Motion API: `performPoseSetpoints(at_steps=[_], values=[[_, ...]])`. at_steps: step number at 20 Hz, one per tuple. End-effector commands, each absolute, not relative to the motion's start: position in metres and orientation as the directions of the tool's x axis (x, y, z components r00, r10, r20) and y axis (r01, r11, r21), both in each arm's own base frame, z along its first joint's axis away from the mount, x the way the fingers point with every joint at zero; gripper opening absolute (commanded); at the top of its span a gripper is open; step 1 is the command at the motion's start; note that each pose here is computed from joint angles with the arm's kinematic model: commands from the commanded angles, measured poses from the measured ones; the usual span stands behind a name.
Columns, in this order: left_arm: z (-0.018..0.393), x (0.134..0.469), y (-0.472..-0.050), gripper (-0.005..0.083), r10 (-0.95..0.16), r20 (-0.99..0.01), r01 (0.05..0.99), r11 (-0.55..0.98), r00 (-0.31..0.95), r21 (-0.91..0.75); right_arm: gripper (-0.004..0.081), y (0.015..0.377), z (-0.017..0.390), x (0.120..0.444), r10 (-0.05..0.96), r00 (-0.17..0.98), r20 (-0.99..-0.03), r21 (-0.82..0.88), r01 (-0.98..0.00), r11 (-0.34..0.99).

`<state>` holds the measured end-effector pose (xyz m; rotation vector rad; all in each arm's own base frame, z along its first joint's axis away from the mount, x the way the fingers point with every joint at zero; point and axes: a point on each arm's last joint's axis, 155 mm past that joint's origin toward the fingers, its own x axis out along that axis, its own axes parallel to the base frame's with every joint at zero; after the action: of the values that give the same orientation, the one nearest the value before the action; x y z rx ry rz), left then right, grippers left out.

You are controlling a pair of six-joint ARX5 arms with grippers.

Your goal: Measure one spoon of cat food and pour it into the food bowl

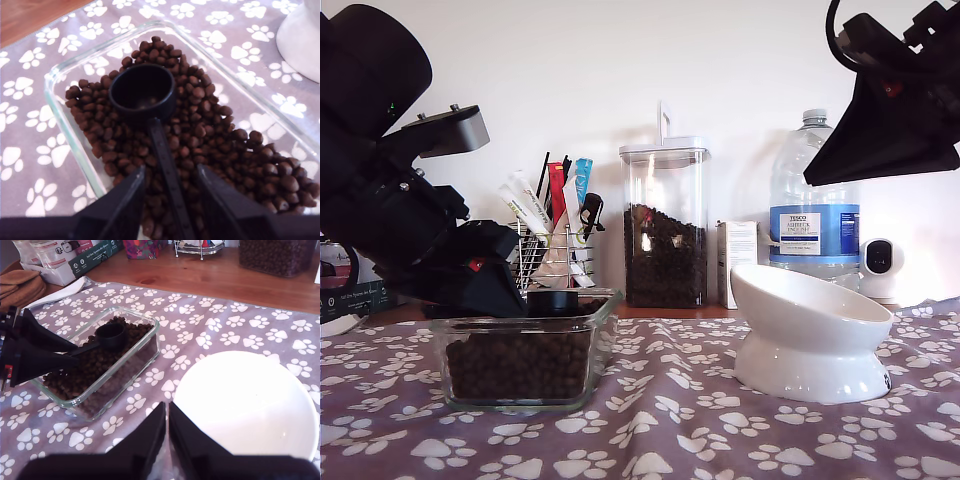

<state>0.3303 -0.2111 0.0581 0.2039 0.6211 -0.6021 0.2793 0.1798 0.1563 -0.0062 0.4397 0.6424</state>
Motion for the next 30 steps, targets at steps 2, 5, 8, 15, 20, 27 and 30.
performPoseSetpoints(at_steps=[2, 5, 8, 15, 20, 27, 30], values=[[0.047, 0.326, -0.210, 0.0242, -0.458, -0.626, 0.586, 0.810, 0.631, -0.002, -0.0010, 0.182, 0.154, 0.277, 0.587, 0.705, -0.398, 0.133, -0.589, 0.797], [0.047, 0.325, -0.210, 0.0124, -0.458, -0.629, 0.588, 0.809, 0.628, -0.003, -0.0010, 0.182, 0.154, 0.277, 0.587, 0.705, -0.398, 0.132, -0.589, 0.797], [0.047, 0.325, -0.210, 0.0101, -0.459, -0.629, 0.588, 0.809, 0.628, -0.004, -0.0011, 0.182, 0.154, 0.277, 0.587, 0.705, -0.397, 0.132, -0.589, 0.797], [0.047, 0.325, -0.209, 0.0032, -0.457, -0.632, 0.588, 0.809, 0.626, -0.003, -0.0010, 0.182, 0.153, 0.277, 0.587, 0.704, -0.401, 0.133, -0.589, 0.797], [0.066, 0.330, -0.209, -0.0019, -0.455, -0.599, 0.578, 0.816, 0.659, 0.017, -0.0011, 0.182, 0.152, 0.276, 0.587, 0.701, -0.405, 0.135, -0.589, 0.797], [0.096, 0.340, -0.202, -0.0019, -0.405, -0.593, 0.573, 0.811, 0.696, 0.118, -0.0011, 0.182, 0.152, 0.276, 0.587, 0.701, -0.404, 0.135, -0.589, 0.797], [0.103, 0.342, -0.202, -0.0019, -0.367, -0.618, 0.610, 0.756, 0.695, 0.238, -0.0011, 0.183, 0.152, 0.275, 0.593, 0.697, -0.403, 0.138, -0.594, 0.792]])
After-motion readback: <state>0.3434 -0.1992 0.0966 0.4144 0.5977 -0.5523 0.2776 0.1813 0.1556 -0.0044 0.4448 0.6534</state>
